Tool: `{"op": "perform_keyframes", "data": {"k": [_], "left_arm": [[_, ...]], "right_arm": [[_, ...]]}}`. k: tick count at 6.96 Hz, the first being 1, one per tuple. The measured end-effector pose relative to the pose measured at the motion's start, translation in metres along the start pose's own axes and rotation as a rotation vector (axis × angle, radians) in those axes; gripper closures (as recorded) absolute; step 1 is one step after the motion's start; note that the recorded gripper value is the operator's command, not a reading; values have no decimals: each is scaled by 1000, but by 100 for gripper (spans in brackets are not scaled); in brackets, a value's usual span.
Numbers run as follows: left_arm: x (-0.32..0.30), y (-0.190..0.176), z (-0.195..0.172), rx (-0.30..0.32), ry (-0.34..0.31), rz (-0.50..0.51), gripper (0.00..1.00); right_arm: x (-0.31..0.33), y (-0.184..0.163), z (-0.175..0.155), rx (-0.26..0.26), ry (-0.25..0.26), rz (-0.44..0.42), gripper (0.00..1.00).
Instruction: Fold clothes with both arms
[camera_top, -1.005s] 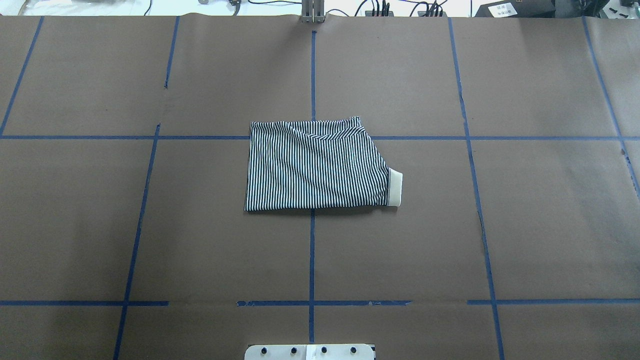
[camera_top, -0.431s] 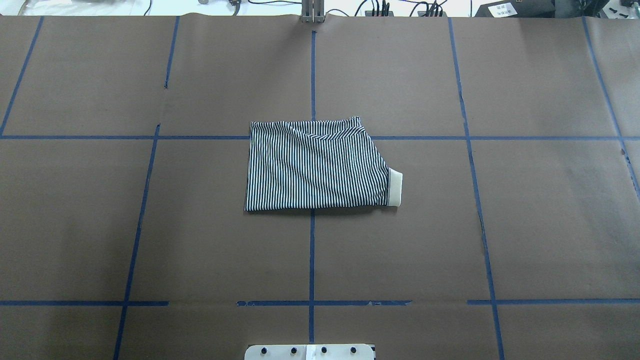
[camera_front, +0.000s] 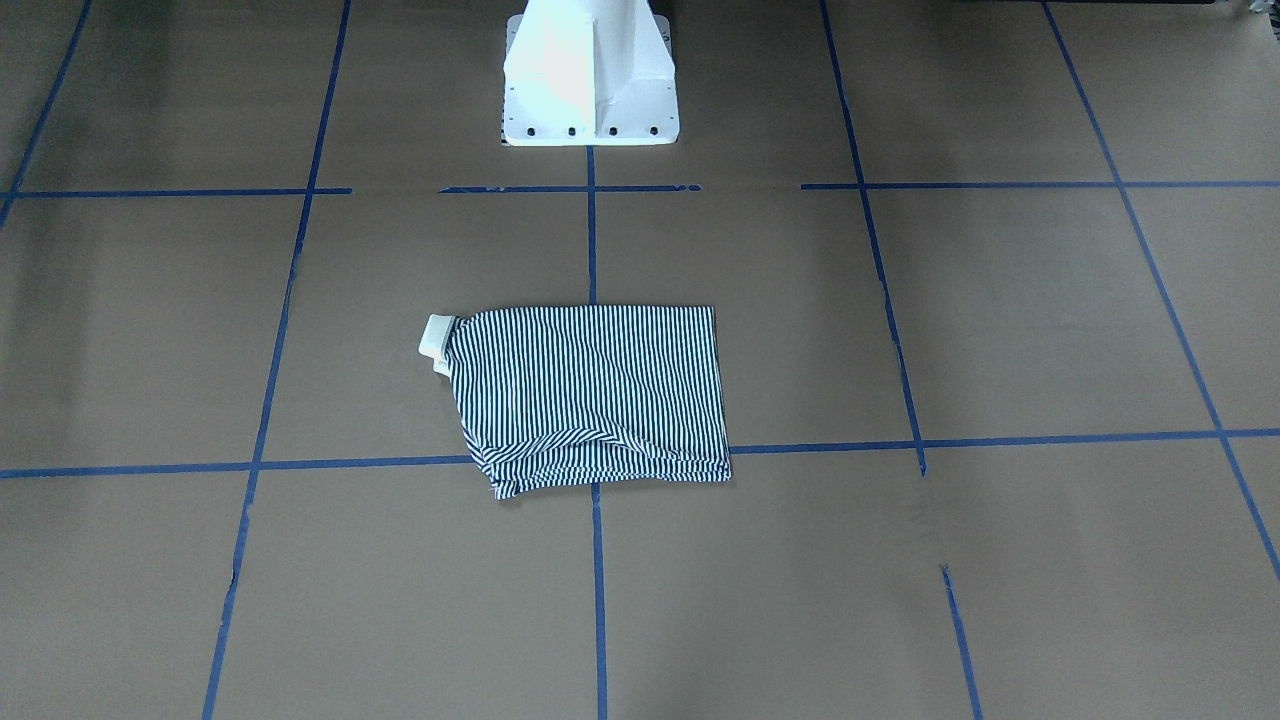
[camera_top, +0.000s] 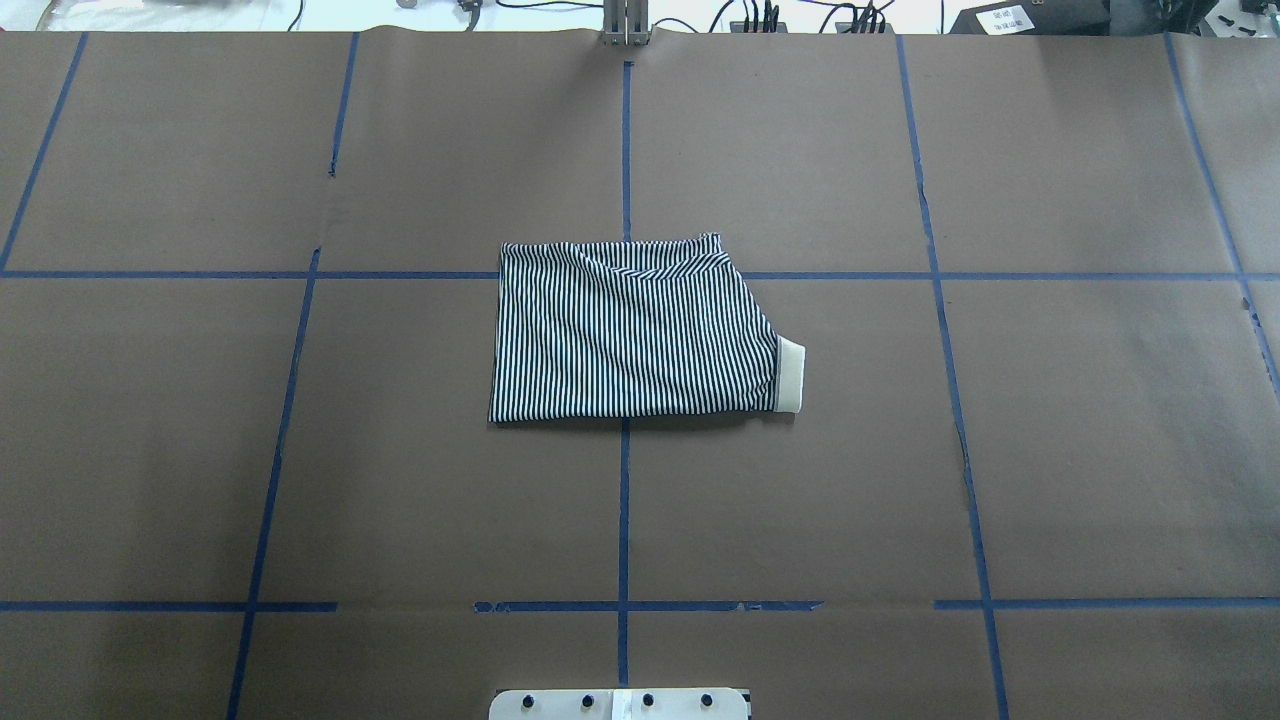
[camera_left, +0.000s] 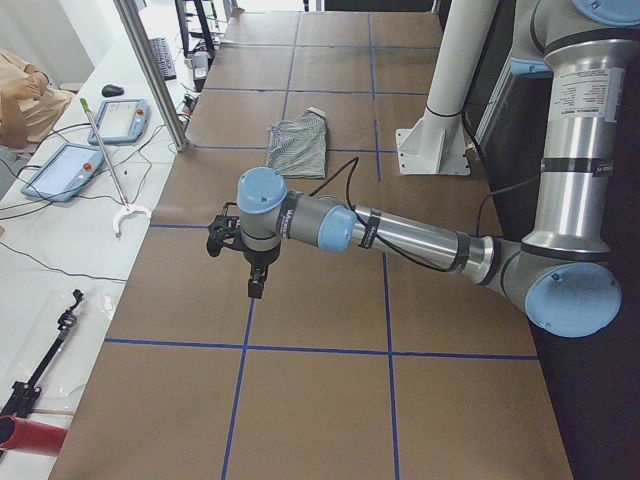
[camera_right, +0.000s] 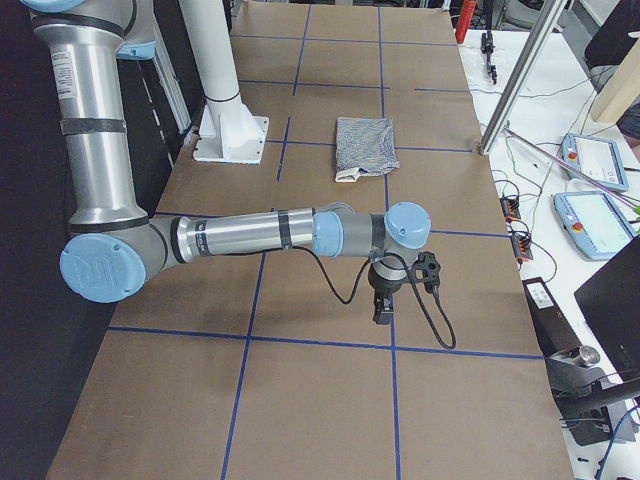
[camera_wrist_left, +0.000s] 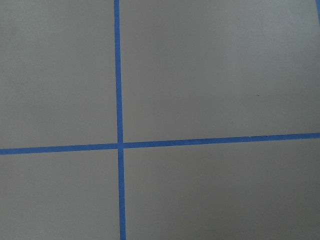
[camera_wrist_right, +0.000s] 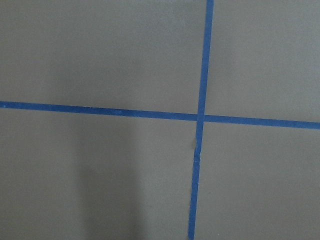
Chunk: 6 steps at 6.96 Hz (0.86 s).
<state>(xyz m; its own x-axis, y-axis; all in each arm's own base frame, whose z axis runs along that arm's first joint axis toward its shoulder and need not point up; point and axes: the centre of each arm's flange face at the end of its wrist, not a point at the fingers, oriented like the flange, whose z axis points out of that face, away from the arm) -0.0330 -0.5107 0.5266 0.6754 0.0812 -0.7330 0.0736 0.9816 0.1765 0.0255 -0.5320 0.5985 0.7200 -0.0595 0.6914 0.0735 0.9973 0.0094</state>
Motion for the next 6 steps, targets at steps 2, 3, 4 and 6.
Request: {"op": "perform_keyframes", "data": {"k": [2, 3, 4, 6], "left_arm": [[7, -3, -5, 21, 5, 22, 0], [13, -4, -10, 35, 6, 37, 0], [18, -6, -13, 57, 9, 64, 0], [25, -6, -19, 118, 24, 130, 0]], "right_arm": [[-3, -2, 0, 20, -10, -19, 0], [-4, 0, -1, 31, -29, -27, 0], [-6, 2, -1, 35, -48, -31, 0], [-2, 4, -8, 52, -61, -24, 0]]}}
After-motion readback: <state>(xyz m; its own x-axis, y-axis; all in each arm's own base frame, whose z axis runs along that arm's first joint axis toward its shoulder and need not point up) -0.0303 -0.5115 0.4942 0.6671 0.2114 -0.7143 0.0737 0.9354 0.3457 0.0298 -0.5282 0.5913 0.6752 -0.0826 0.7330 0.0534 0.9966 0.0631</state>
